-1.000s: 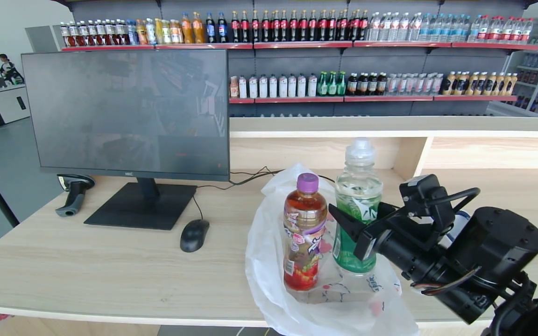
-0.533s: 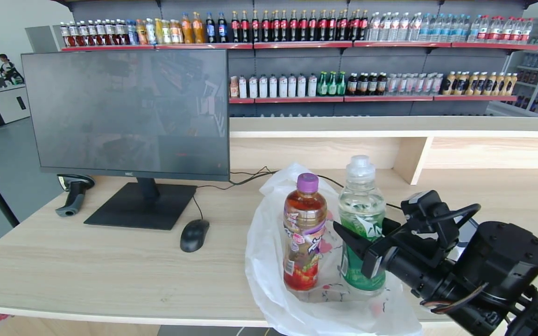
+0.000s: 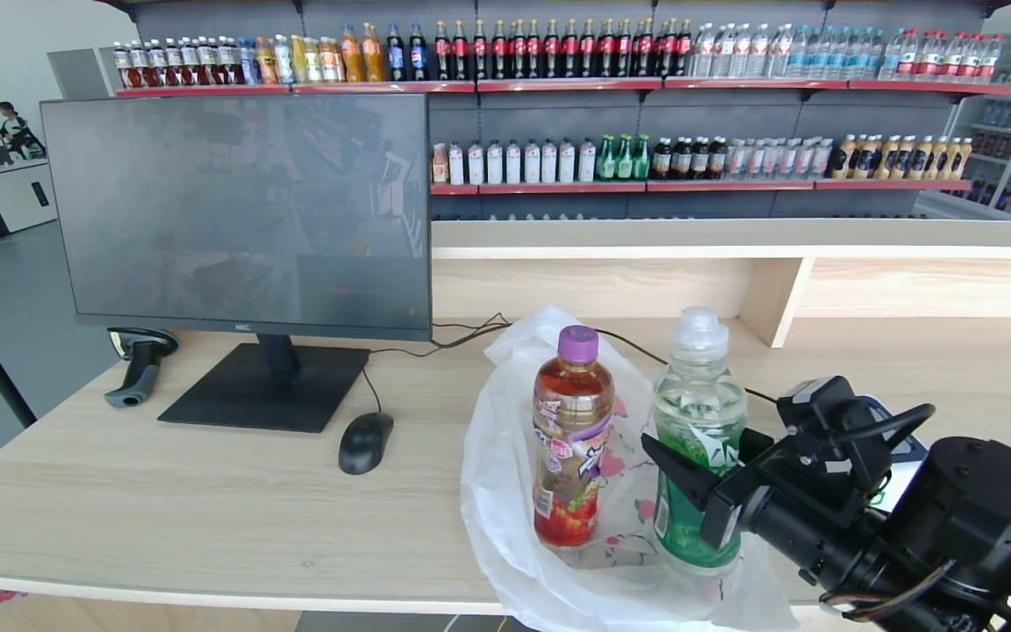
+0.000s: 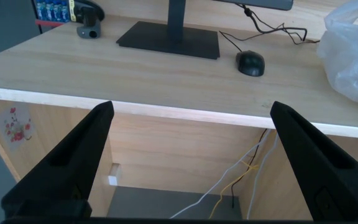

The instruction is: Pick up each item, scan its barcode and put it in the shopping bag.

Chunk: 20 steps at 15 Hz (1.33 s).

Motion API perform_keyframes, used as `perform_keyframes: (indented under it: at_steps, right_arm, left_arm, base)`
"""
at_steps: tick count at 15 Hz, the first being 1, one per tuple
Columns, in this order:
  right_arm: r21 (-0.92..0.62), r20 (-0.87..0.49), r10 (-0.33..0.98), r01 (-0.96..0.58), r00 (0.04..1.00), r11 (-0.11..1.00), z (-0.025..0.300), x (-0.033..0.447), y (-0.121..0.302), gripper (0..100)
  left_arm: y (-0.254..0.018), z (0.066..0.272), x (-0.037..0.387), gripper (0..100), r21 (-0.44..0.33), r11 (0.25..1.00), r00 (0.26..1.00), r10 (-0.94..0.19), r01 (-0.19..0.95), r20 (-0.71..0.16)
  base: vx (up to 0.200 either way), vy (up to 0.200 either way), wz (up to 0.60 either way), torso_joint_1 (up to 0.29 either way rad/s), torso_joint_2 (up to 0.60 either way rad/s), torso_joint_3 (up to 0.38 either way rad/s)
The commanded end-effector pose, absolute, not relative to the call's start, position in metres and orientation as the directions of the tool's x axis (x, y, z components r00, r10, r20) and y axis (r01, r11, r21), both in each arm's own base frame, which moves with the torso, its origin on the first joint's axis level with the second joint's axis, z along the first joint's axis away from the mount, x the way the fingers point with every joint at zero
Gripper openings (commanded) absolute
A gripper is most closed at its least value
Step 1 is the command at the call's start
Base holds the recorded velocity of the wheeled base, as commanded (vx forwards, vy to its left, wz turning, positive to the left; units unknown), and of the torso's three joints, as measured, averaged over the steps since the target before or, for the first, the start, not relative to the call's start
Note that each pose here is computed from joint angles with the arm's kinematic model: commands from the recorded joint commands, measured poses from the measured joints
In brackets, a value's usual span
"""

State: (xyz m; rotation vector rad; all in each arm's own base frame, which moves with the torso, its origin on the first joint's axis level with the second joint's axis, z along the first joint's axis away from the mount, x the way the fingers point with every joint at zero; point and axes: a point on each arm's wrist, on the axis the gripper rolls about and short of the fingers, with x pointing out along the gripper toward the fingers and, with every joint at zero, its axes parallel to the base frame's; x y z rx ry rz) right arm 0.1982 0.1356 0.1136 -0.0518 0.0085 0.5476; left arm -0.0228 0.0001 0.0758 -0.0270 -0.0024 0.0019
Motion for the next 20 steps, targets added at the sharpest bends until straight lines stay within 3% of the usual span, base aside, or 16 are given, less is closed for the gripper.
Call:
perform_keyframes:
  at_steps: [1, 5, 10, 20]
  right_arm:
    - [-0.048, -0.029, 0.520, -0.521, 0.853, 0.852, 0.113, 0.196, 0.134, 0]
    - [-0.052, -0.075, 0.522, -0.526, 0.850, 0.849, 0.106, 0.188, 0.129, 0]
    - [-0.044, 0.060, 0.520, -0.518, 0.852, 0.854, 0.129, 0.208, 0.142, 0]
    - [-0.044, 0.040, 0.515, -0.513, 0.856, 0.857, 0.120, 0.224, 0.151, 0]
  left_arm:
    - [0.000, 0.076, -0.023, 100, -0.028, 1.000, 1.000, 0.002, -0.001, 0.003]
    - [0.000, 0.076, -0.023, 100, -0.028, 1.000, 1.000, 0.002, -0.001, 0.002]
    - [0.000, 0.076, -0.023, 100, -0.028, 1.000, 1.000, 0.002, -0.001, 0.003]
    - [0.000, 0.076, -0.023, 100, -0.026, 1.000, 1.000, 0.002, -0.001, 0.003]
  base:
    - [0.000, 0.000, 0.00, 0.000, 0.00, 0.000]
    - [0.000, 0.000, 0.00, 0.000, 0.00, 0.000]
    - [0.000, 0.000, 0.00, 0.000, 0.00, 0.000]
    - [0.000, 0.000, 0.00, 0.000, 0.00, 0.000]
